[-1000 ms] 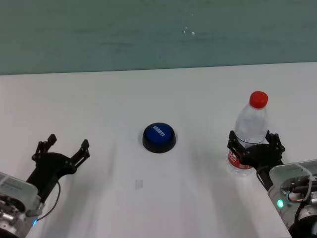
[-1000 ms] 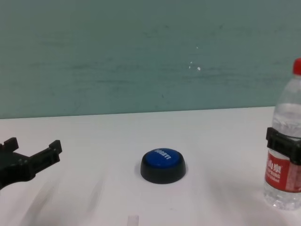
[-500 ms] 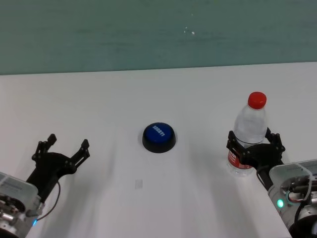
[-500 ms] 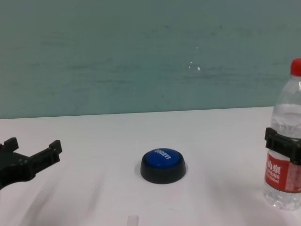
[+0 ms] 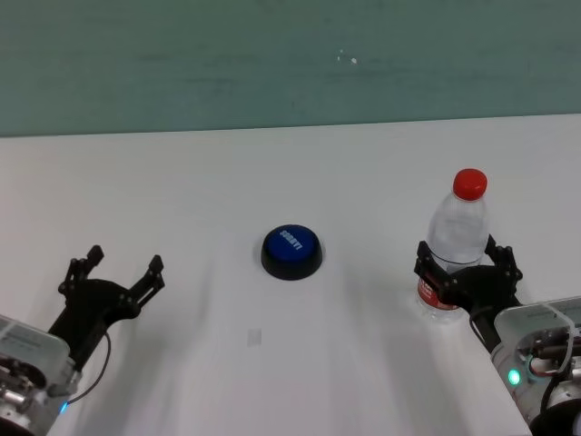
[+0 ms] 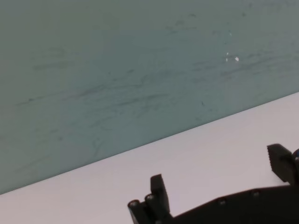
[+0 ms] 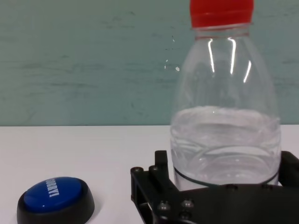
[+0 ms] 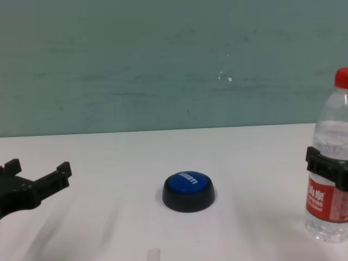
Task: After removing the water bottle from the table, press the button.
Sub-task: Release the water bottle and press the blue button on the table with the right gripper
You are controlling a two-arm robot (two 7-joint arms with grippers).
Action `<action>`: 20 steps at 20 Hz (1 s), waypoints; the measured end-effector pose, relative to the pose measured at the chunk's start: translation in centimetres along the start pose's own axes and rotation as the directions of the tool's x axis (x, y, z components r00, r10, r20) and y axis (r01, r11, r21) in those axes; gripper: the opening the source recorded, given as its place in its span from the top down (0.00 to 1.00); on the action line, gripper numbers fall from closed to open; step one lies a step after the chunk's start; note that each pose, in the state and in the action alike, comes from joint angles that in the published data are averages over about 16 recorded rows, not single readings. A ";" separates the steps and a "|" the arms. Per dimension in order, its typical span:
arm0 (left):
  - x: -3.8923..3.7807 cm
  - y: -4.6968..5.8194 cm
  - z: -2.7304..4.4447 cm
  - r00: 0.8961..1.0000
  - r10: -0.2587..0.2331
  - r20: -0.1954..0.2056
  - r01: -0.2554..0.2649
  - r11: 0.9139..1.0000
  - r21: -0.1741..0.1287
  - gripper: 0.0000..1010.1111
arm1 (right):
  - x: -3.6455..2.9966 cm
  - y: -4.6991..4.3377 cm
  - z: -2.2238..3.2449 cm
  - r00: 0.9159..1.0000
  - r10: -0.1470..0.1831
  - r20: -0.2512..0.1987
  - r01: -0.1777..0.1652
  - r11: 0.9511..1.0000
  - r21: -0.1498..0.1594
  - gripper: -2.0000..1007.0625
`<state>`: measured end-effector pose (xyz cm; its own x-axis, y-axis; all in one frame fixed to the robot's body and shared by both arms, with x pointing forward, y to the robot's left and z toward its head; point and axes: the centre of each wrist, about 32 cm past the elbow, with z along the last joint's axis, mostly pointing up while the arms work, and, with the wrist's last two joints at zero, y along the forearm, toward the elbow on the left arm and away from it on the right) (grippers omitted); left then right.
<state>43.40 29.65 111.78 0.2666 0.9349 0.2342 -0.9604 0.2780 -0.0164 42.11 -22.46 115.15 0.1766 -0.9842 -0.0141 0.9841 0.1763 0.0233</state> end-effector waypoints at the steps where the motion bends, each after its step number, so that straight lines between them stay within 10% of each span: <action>1: 0.00 0.0 0.00 1.000 0.000 0.000 0.000 1.000 0.000 0.01 | -0.03 -0.11 0.00 1.000 0.000 0.000 0.000 1.000 0.000 0.01; 20: 0.00 0.0 0.00 1.000 0.000 0.000 0.000 1.000 0.000 0.01 | -0.69 -3.62 0.44 1.000 -0.008 -0.008 0.008 1.000 0.005 0.01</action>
<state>43.40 29.65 111.78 0.2666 0.9349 0.2342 -0.9604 0.2780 -0.0164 38.42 -22.42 115.52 0.1693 -0.9853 -0.0219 0.9853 0.1687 0.0281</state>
